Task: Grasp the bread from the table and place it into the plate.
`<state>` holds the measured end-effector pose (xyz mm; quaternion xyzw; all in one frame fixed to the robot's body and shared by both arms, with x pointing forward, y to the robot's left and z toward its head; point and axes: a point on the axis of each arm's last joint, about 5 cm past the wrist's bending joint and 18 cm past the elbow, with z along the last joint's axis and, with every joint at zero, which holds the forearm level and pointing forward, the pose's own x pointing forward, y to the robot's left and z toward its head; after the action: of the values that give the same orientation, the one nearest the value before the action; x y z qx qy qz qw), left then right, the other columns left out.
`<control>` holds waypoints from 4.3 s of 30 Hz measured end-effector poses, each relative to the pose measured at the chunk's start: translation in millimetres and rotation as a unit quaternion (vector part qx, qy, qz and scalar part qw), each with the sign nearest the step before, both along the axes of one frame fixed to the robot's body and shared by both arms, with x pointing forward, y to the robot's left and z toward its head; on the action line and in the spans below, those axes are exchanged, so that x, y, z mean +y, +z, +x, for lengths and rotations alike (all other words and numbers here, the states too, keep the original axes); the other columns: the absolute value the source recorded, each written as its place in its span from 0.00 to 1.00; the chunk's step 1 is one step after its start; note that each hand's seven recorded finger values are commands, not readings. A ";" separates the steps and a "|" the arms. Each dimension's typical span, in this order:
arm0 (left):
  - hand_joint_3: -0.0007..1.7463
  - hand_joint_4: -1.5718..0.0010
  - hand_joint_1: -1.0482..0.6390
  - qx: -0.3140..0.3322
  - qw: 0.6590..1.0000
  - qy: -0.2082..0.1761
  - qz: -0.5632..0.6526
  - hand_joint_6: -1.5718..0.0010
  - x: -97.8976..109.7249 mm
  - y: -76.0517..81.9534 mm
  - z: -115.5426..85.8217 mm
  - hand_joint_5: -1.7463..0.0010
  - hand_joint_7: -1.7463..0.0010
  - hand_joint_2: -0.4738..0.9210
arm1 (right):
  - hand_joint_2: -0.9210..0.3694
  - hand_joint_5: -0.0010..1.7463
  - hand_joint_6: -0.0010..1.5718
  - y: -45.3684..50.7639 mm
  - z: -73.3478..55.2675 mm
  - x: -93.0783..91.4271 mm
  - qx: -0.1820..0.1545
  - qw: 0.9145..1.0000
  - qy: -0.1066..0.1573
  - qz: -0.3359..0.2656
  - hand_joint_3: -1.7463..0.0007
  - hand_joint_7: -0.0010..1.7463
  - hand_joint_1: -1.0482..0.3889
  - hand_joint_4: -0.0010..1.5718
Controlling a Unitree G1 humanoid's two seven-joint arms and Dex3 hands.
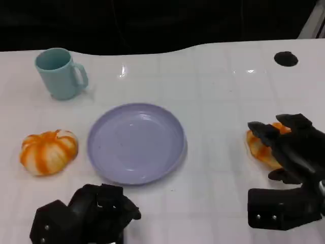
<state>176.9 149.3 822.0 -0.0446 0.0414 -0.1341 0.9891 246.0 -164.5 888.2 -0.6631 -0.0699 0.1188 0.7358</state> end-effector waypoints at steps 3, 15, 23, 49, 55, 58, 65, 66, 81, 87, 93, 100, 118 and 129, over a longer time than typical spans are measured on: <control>0.38 0.00 0.00 0.000 1.000 0.000 0.000 0.07 0.0 -0.1 -0.2 0.32 0.62 0.73 | 0.13 0.19 0.18 -3.2 4.1 1.4 0.007 1.000 -0.003 -0.005 1.00 0.00 0.59 0.02; 0.39 0.00 0.00 0.001 1.000 0.001 0.000 0.07 0.4 -0.3 -0.5 0.32 0.61 0.73 | 0.10 0.15 0.21 -12.9 16.8 2.2 0.025 1.000 -0.016 -0.010 0.99 0.01 0.56 0.12; 0.39 0.00 0.00 0.001 1.000 0.001 0.000 0.07 0.3 -0.2 -0.9 0.32 0.61 0.72 | 0.01 0.15 0.57 -18.7 24.6 3.3 0.014 1.000 -0.014 0.001 0.97 0.06 0.56 0.59; 0.40 0.00 0.00 0.000 1.000 0.001 0.000 0.07 0.4 0.3 -0.8 0.32 0.61 0.72 | 0.40 1.00 0.41 -31.8 25.1 0.0 -0.097 0.993 0.018 0.063 0.43 1.00 0.61 0.56; 0.40 0.00 0.00 -0.001 1.000 0.001 0.001 0.08 0.4 0.3 -0.8 0.32 0.61 0.72 | 0.44 1.00 0.44 -30.4 24.8 2.6 -0.130 0.987 0.034 0.086 0.37 1.00 0.60 0.59; 0.40 0.00 0.00 -0.001 1.000 0.001 0.000 0.08 0.1 0.4 -0.7 0.32 0.61 0.72 | 0.45 1.00 0.45 -26.3 25.5 7.1 -0.146 0.982 0.053 0.105 0.32 1.00 0.60 0.60; 0.40 0.00 0.00 -0.001 1.000 0.002 0.003 0.08 -0.4 0.3 -0.7 0.32 0.61 0.72 | 0.47 1.00 0.47 -10.3 27.5 21.3 -0.185 0.966 0.097 0.153 0.22 1.00 0.60 0.63; 0.40 0.00 0.00 0.000 1.000 0.002 0.003 0.08 -0.5 0.3 -0.7 0.32 0.61 0.72 | 0.46 1.00 0.47 -7.9 27.6 23.3 -0.190 0.963 0.104 0.158 0.22 1.00 0.60 0.63; 0.39 0.00 0.00 -0.002 1.000 0.003 0.003 0.08 -1.6 -0.2 -0.6 0.32 0.61 0.73 | 0.48 1.00 0.49 10.9 23.8 63.3 -0.188 0.941 0.181 0.215 0.20 0.98 0.60 0.64; 0.39 0.00 0.00 -0.001 1.000 0.002 0.001 0.08 -3.2 -0.2 -0.5 0.32 0.61 0.72 | 0.46 1.00 0.53 23.8 25.7 85.4 -0.176 0.933 0.219 0.224 0.26 0.88 0.58 0.63; 0.39 0.00 0.00 -0.001 1.000 0.002 0.000 0.08 -5.0 -0.1 -0.4 0.32 0.61 0.73 | 0.50 1.00 0.50 32.2 25.5 111.0 -0.168 0.922 0.259 0.235 0.24 1.00 0.58 0.62; 0.39 0.00 0.00 -0.003 1.000 -0.001 0.004 0.08 -6.4 0.2 -0.4 0.32 0.61 0.73 | 0.52 1.00 0.50 24.7 21.0 132.1 -0.147 0.917 0.275 0.247 0.22 0.99 0.58 0.64; 0.36 0.00 0.00 -0.006 1.000 -0.004 0.005 0.09 -9.2 1.0 -0.2 0.31 0.62 0.74 | 0.06 0.29 0.33 14.2 23.2 155.7 -0.086 0.927 0.276 0.237 0.86 0.01 0.45 0.20; 0.36 0.00 0.00 -0.007 1.000 -0.006 0.006 0.09 -9.8 1.1 -0.2 0.32 0.62 0.74 | 0.00 0.11 0.09 25.2 24.6 156.1 -0.047 0.931 0.298 0.206 0.85 0.01 0.25 0.01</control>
<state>176.7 139.5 823.1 -0.0378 0.0359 -0.1397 0.9888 270.6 -8.4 913.4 -0.4508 -0.3219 0.2842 0.7825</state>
